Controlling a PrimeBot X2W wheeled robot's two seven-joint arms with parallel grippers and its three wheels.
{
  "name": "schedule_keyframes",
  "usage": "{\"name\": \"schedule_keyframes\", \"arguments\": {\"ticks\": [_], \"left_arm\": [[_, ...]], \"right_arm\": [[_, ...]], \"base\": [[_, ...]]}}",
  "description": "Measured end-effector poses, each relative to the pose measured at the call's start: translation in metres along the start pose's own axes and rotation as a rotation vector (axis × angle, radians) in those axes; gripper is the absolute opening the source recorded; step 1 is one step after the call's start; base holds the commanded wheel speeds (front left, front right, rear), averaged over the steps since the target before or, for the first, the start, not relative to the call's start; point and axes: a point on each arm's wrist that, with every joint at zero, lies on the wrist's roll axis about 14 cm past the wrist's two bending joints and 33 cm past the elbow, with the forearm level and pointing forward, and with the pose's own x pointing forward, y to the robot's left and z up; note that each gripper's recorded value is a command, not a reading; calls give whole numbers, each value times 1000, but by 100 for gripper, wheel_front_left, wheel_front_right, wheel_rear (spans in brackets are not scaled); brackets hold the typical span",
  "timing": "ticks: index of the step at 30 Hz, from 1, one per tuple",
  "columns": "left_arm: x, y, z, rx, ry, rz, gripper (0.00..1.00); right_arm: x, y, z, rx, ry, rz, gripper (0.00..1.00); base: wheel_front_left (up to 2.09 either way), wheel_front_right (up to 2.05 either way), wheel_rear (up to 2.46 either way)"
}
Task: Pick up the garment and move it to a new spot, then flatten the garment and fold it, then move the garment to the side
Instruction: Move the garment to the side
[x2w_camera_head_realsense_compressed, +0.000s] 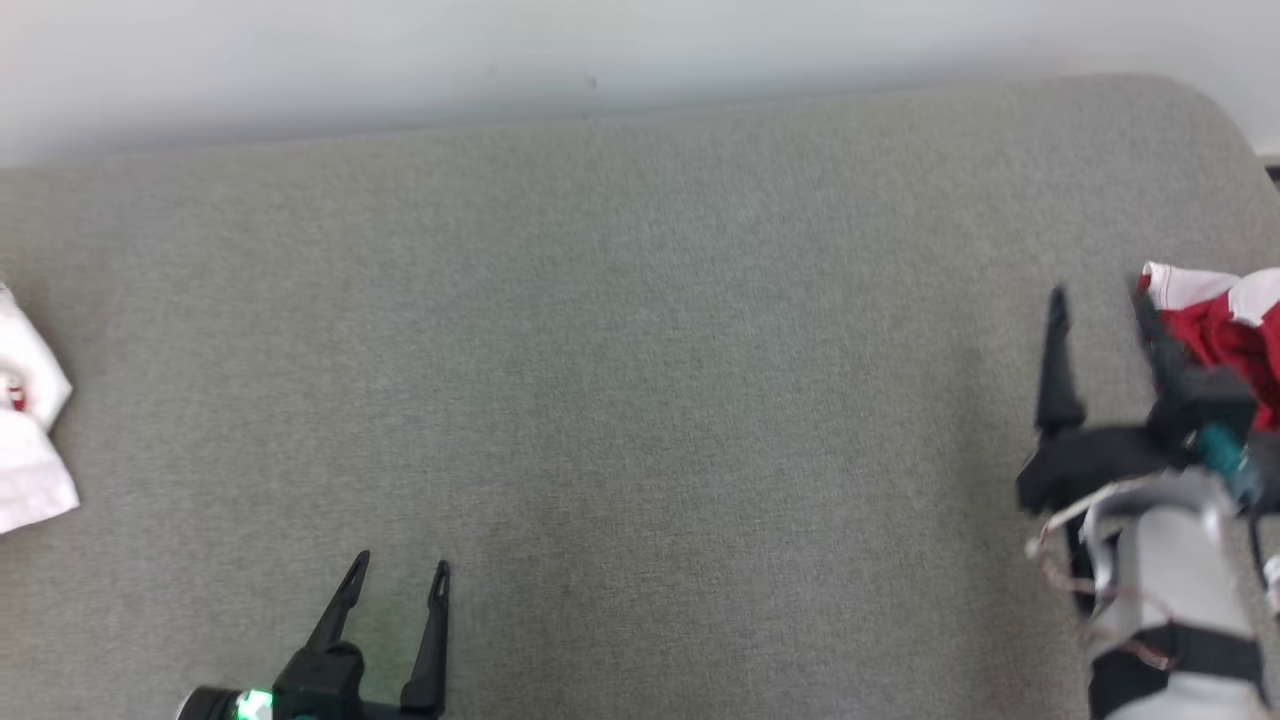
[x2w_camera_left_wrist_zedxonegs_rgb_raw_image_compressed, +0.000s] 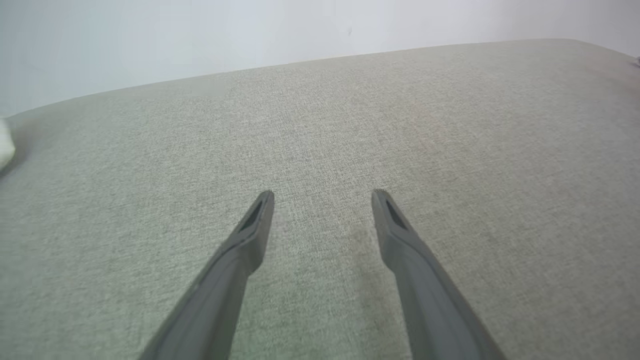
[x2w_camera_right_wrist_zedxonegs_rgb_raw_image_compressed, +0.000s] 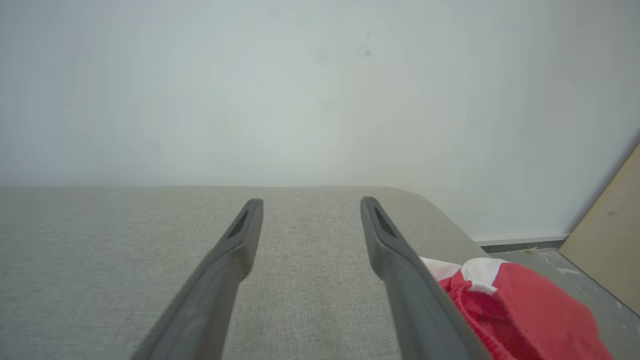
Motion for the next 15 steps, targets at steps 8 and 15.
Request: {"name": "schedule_keyframes", "arguments": {"ticks": [8,15], "left_arm": [[-26,15,10,-28,-32,84,100],[-52,28,14,-40,-53,152,100]], "right_arm": [[-48,49,-33,133,93,109,100],[-77,67,-31,194,92,157,100]], "base": [[0,0,0],[0,0,0]]}}
